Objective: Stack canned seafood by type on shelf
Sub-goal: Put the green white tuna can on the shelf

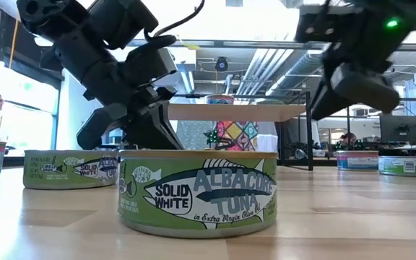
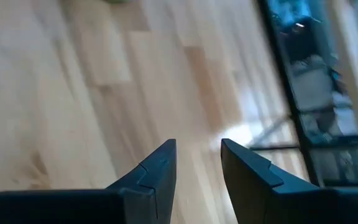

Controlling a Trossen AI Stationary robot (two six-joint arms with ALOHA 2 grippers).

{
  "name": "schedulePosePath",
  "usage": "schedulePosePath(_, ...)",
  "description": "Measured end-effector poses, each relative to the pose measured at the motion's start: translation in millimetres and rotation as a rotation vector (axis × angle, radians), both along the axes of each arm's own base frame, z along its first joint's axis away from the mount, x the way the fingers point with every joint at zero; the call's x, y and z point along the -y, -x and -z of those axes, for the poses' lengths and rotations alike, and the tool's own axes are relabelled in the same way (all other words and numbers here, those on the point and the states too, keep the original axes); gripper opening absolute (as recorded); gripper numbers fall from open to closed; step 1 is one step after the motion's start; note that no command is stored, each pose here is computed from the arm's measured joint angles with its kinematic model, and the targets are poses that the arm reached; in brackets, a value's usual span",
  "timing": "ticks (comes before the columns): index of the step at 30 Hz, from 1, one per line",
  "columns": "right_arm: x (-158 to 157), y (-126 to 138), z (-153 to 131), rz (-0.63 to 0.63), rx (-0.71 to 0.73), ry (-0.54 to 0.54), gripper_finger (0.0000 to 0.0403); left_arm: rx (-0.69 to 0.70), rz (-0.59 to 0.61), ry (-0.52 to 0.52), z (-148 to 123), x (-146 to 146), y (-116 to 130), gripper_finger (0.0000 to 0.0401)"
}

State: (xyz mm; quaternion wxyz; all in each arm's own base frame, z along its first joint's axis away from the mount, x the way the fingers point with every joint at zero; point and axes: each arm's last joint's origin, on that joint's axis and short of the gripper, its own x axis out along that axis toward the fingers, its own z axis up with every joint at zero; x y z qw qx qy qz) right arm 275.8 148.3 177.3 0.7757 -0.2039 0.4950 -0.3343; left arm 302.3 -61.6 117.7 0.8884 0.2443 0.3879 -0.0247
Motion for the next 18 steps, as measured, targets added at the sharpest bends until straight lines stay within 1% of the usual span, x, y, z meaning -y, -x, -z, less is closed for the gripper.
schedulePosePath(3,-6.9,13.5,-3.6,0.037,0.056,0.052,0.0117,0.004,0.016,-0.004,-9.0,5.3,0.4,0.0000)
schedulePosePath(7,-17.6,23.7,-6.7,0.009,0.139,0.108,0.0117,0.048,0.025,0.005,-26.1,9.9,-1.2,0.0001)
schedulePosePath(10,-22.2,26.2,-7.1,-0.018,0.156,0.120,0.0117,0.072,0.021,0.002,-34.6,11.4,-0.9,0.0001)
schedulePosePath(15,-21.4,24.5,-6.8,-0.014,0.164,0.115,0.0117,0.124,0.009,0.000,-47.0,11.8,-1.5,0.0001)
schedulePosePath(18,-19.5,22.1,-6.4,-0.008,0.165,0.111,0.0117,0.133,0.003,0.001,-49.3,11.7,-1.0,0.0001)
